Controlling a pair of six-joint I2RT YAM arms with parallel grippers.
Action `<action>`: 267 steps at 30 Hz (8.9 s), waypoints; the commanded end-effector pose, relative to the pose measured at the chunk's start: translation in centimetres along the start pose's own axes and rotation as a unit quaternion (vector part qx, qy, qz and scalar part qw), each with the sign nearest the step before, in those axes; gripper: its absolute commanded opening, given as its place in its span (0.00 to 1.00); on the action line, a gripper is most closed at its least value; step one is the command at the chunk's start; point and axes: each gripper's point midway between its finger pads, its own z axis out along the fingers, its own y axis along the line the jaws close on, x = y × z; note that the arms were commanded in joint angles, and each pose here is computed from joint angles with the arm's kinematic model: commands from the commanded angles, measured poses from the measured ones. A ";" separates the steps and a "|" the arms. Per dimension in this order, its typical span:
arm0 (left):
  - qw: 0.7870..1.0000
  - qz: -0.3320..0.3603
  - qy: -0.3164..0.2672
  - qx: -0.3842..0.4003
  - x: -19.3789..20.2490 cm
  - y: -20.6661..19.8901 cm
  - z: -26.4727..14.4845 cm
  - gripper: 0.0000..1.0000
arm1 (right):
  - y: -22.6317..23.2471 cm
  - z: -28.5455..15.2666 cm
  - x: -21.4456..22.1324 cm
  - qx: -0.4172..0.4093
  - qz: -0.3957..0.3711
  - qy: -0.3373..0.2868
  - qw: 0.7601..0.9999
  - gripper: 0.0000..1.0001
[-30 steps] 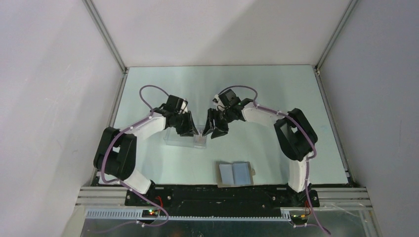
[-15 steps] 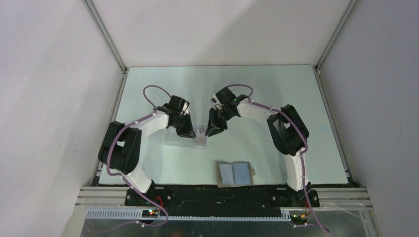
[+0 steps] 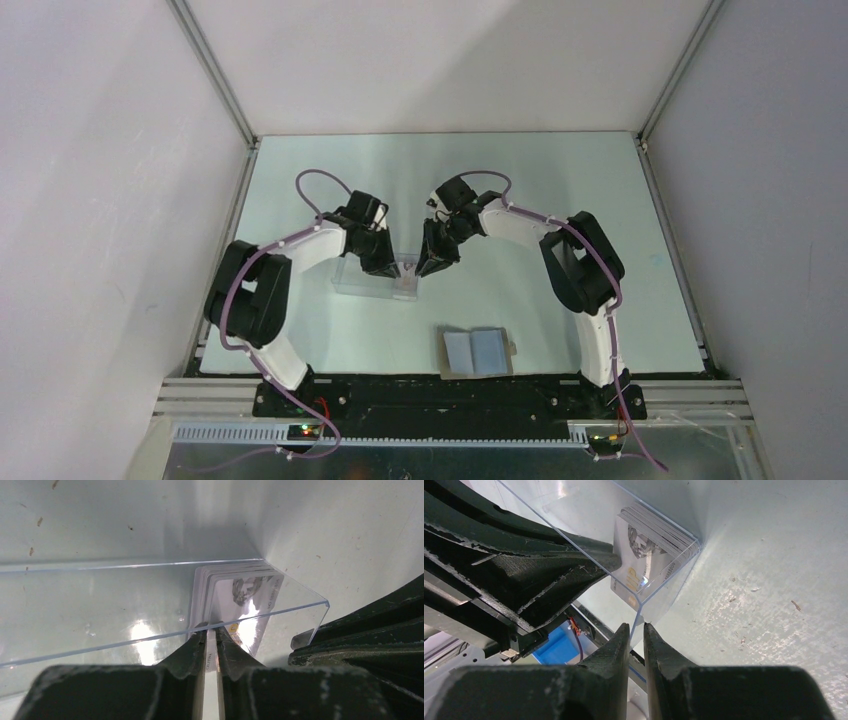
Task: Put the credit cards into the card holder
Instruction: Pick up the credit card from the storage box, then insert the credit card into the card holder.
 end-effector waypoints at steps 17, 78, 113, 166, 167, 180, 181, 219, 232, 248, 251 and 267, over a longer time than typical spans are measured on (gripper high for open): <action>0.999 0.031 -0.001 0.006 -0.4 -1.5 0.6 0.18 | -0.4 0.3 0.0 0.008 -0.004 0.008 1.000 0.19; 0.996 0.050 -0.054 0.041 -2.9 -1.0 -5.2 0.48 | 2.6 -6.6 -2.5 0.101 -0.121 -0.102 0.982 0.34; 0.997 -0.014 -0.004 0.074 -1.2 1.4 -1.1 0.41 | -2.0 3.5 -0.5 0.228 -0.175 -0.013 0.958 0.01; 0.980 0.032 0.043 0.194 0.2 -4.6 -1.7 0.02 | -1.7 3.2 -0.4 0.188 -0.143 -0.009 0.972 0.01; 0.981 0.032 0.039 0.190 0.1 -4.5 -1.7 0.01 | -1.6 3.1 -0.4 0.187 -0.143 -0.010 0.972 0.01; 0.979 0.045 -0.060 0.189 -1.2 -5.5 -7.1 0.00 | 5.1 -4.1 -1.4 0.102 -0.167 -0.100 0.976 0.48; 0.978 0.045 -0.069 0.194 -1.1 -5.7 -7.8 0.00 | 5.7 -4.7 -1.3 0.090 -0.168 -0.104 0.976 0.52; 0.823 0.109 -0.170 0.531 5.6 -17.4 -25.2 0.00 | 14.8 -22.1 9.6 -0.394 -0.149 -0.137 0.897 0.32; 0.825 0.111 -0.156 0.531 5.5 -17.8 -24.8 0.00 | 15.4 -20.6 8.7 -0.405 -0.123 -0.122 0.898 0.08; 0.896 0.006 -0.112 0.429 8.2 -14.6 -13.7 0.49 | 0.7 -16.4 11.8 -0.156 -0.074 -0.165 0.971 0.00; 0.919 0.003 -0.076 0.386 10.6 -14.5 -10.2 0.44 | -3.4 -14.6 13.8 -0.126 -0.033 -0.154 0.980 0.00; 0.985 0.070 0.036 0.151 17.5 -13.1 -0.8 0.07 | -9.9 -10.0 16.9 -0.078 0.019 -0.124 0.989 0.00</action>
